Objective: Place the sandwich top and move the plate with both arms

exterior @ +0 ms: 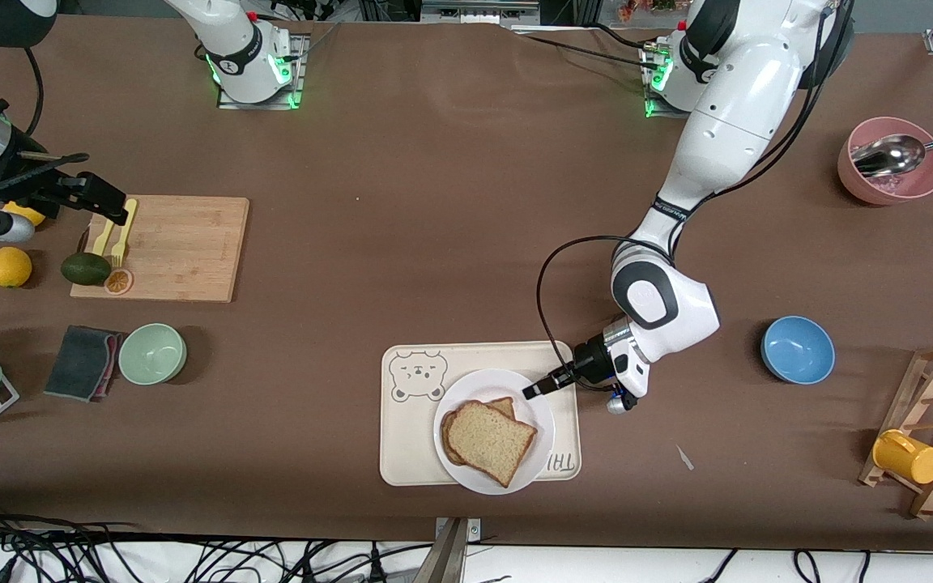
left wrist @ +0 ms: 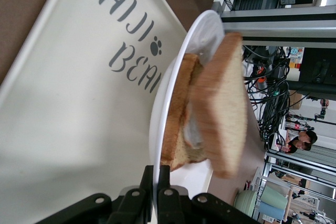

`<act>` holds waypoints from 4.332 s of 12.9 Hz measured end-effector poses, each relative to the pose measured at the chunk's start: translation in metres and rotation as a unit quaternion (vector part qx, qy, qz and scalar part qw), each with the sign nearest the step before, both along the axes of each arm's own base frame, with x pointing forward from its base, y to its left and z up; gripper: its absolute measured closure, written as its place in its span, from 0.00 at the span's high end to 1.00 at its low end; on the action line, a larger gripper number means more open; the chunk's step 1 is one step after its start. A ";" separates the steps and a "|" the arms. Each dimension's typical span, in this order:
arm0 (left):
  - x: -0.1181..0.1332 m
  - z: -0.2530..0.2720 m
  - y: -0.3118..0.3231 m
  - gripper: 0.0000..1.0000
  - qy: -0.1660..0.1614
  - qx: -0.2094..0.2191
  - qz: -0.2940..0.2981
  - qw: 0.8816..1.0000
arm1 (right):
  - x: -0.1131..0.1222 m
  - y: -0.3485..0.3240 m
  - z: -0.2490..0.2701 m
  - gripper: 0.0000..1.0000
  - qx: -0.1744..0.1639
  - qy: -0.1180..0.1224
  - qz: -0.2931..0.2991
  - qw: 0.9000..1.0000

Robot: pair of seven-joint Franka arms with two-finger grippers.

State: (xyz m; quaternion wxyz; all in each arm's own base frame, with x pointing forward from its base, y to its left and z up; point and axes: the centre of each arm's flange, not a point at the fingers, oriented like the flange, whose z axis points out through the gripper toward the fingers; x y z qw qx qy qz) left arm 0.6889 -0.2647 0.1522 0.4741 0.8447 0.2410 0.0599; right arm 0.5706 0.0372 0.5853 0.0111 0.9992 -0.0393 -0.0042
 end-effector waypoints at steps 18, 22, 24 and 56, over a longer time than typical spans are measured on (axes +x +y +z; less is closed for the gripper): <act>-0.067 0.051 0.016 0.92 0.004 0.073 -0.086 0.994 | -0.002 -0.021 0.005 1.00 0.009 -0.001 0.016 1.000; -0.090 0.053 0.046 0.99 0.003 0.131 -0.132 0.983 | -0.002 -0.023 0.005 1.00 0.006 -0.001 0.015 1.000; -0.101 0.061 0.073 1.00 -0.002 0.168 -0.154 0.974 | -0.002 -0.023 0.005 1.00 0.006 -0.001 0.011 1.000; -0.104 0.412 0.271 1.00 0.110 0.461 -0.163 0.865 | -0.003 -0.004 0.005 1.00 0.006 -0.002 -0.016 1.000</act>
